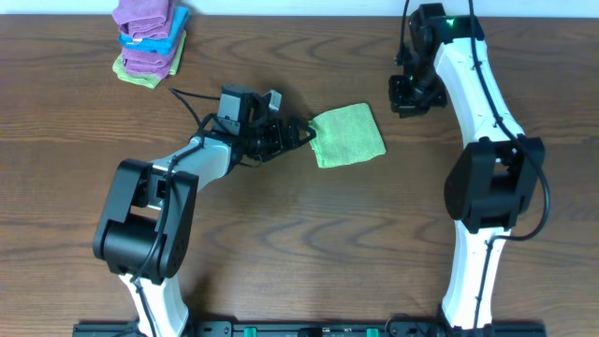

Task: Fold the cloth

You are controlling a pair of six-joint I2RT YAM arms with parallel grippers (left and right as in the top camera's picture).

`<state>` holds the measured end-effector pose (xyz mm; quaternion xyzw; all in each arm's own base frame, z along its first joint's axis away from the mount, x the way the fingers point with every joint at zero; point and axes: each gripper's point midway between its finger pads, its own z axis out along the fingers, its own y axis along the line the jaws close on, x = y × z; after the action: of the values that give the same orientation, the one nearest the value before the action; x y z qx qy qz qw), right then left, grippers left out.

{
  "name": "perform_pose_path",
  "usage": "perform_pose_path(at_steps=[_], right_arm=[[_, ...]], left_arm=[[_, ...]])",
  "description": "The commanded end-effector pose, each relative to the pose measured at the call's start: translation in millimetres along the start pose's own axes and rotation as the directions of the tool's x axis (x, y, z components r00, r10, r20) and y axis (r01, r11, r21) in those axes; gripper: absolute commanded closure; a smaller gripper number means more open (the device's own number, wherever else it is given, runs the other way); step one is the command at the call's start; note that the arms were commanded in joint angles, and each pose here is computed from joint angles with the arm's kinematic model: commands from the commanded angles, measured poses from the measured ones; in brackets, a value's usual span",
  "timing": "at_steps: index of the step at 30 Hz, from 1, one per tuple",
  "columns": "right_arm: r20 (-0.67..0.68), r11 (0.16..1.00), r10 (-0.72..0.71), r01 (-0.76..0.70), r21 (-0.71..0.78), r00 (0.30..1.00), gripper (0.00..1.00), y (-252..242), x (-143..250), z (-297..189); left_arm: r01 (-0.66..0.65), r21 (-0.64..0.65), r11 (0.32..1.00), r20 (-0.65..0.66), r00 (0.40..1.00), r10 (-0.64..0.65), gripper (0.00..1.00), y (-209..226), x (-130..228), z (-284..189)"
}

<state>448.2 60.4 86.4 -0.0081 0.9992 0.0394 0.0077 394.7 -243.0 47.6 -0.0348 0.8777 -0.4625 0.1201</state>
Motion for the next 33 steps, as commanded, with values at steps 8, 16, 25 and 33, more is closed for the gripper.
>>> perform_pose_path(at_steps=[8, 16, 25, 33], right_arm=[[0.030, 0.999, -0.025, 0.026, -0.039, 0.999, 0.98, 9.0, -10.4, 10.6], [-0.029, 0.997, -0.025, 0.023, -0.067, 0.999, 0.98, 14.5, -8.4, 42.3], [-0.097, 0.996, -0.034, 0.026, -0.081, 0.995, 0.98, 24.6, -2.8, 78.9], [-0.112, 0.992, -0.059, 0.046, -0.114, 0.992, 0.98, 42.3, -0.9, 93.4]], left_arm=[[0.052, 0.022, 0.998, -0.035, 0.998, -0.052, 0.12, 3.6, 10.0, 22.1], [0.051, 0.006, 0.999, -0.033, 0.998, -0.051, 0.11, 7.9, 12.6, 28.9], [0.112, 0.010, 0.994, -0.038, 0.993, -0.111, 0.12, 20.3, 14.3, 41.4], [0.113, 0.006, 0.994, -0.036, 0.993, -0.113, 0.11, 21.9, 14.5, 42.1]])
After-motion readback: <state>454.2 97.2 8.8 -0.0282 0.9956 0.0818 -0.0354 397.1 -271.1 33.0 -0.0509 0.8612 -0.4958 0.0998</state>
